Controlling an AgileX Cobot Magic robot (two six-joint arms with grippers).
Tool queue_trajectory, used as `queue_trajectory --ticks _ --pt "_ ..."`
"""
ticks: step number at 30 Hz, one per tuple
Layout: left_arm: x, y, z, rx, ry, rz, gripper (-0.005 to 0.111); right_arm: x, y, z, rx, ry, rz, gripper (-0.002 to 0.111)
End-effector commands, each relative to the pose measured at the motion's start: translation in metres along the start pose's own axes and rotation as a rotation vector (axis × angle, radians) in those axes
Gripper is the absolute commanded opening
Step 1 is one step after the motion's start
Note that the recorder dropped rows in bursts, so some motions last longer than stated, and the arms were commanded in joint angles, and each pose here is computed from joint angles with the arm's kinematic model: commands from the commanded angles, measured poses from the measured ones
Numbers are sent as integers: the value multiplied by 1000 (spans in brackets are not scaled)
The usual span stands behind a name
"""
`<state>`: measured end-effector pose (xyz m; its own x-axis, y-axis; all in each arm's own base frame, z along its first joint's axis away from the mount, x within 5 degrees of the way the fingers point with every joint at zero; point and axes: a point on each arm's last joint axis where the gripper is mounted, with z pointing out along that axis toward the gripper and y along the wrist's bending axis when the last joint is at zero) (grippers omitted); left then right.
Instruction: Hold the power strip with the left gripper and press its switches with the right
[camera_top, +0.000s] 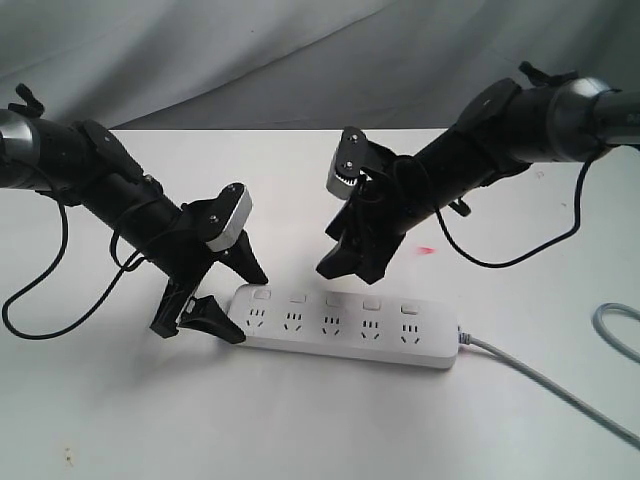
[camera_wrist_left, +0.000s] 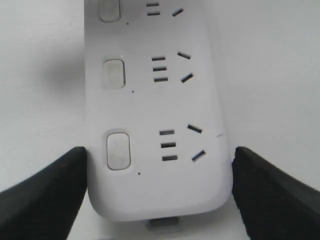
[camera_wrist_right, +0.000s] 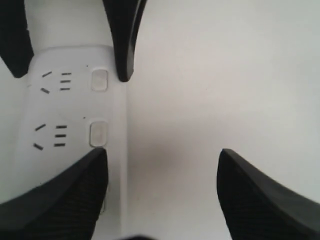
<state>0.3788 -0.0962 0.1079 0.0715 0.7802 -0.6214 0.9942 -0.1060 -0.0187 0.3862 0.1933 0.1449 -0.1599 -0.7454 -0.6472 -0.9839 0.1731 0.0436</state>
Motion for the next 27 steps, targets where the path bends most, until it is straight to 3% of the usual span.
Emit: queue_trajectory --ticks 1,27 --pt "-3 2 1 -9 -11 8 34 10 5 5 8 1 10 59" --pt "-3 2 1 -9 -11 8 34 24 5 17 8 29 24 59"
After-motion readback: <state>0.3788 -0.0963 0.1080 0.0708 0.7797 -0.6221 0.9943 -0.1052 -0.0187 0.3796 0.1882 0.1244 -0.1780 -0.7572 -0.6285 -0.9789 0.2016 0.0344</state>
